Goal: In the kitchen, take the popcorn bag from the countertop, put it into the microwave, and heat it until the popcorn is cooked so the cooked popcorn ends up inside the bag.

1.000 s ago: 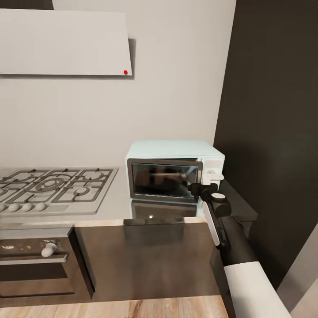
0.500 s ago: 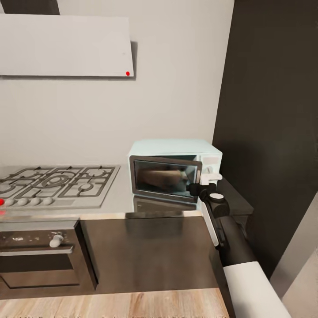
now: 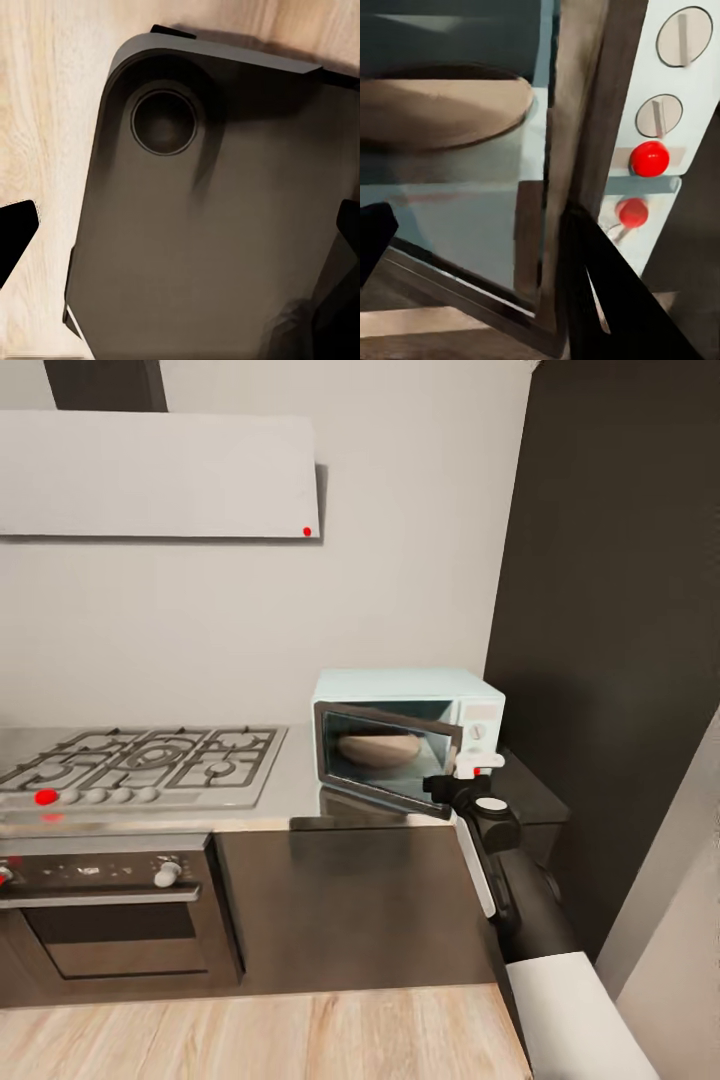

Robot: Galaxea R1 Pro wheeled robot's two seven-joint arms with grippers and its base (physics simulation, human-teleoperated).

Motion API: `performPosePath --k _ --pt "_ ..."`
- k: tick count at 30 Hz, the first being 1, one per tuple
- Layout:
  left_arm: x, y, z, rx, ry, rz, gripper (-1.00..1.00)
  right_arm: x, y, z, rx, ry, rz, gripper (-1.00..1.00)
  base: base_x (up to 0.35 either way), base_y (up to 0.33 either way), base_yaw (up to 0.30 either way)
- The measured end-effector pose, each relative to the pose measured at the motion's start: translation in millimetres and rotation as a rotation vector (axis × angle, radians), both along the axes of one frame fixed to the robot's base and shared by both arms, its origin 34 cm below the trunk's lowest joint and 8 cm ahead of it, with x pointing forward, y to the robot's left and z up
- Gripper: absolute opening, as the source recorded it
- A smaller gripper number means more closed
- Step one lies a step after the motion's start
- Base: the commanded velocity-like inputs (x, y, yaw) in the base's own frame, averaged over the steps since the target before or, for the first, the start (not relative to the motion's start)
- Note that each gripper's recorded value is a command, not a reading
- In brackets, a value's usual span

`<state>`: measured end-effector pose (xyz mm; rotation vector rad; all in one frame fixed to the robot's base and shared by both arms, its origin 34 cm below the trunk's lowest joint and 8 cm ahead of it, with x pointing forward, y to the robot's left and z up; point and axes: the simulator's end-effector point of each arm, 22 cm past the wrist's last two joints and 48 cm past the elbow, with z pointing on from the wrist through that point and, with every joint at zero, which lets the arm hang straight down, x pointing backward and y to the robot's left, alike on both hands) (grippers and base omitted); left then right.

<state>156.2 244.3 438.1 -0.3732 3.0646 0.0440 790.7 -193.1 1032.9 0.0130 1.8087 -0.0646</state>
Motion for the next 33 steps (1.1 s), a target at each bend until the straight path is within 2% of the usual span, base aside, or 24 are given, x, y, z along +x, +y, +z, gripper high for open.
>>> performPosePath --k 9,14,20,24,25,33 --pt "0 0 0 0.0 0.0 0.0 1.0 -1 20 0 -0.018 -0.002 0.042 -1.0 -0.247 0.098 0.0" --pt "0 0 0 0.0 0.001 0.0 1.0 -4 48 0 -0.043 -0.004 0.12 -1.0 -0.193 0.021 0.0" --pt "0 0 0 -0.001 -0.002 0.0 1.0 -6 49 6 0.015 -0.01 0.106 -1.0 0.0 0.0 0.0" --pt "0 -1 0 -0.001 -0.002 0.0 1.0 -7 52 6 0.007 -0.009 0.097 -1.0 0.0 0.0 0.0" --pt "0 -1 0 -0.001 -0.002 0.0 1.0 -7 52 6 0.009 -0.009 0.097 1.0 0.0 0.0 0.0" --pt "0 -1 0 -0.001 -0.002 0.0 1.0 -6 48 -1 -0.02 0.006 0.09 1.0 0.0 0.0 0.0"
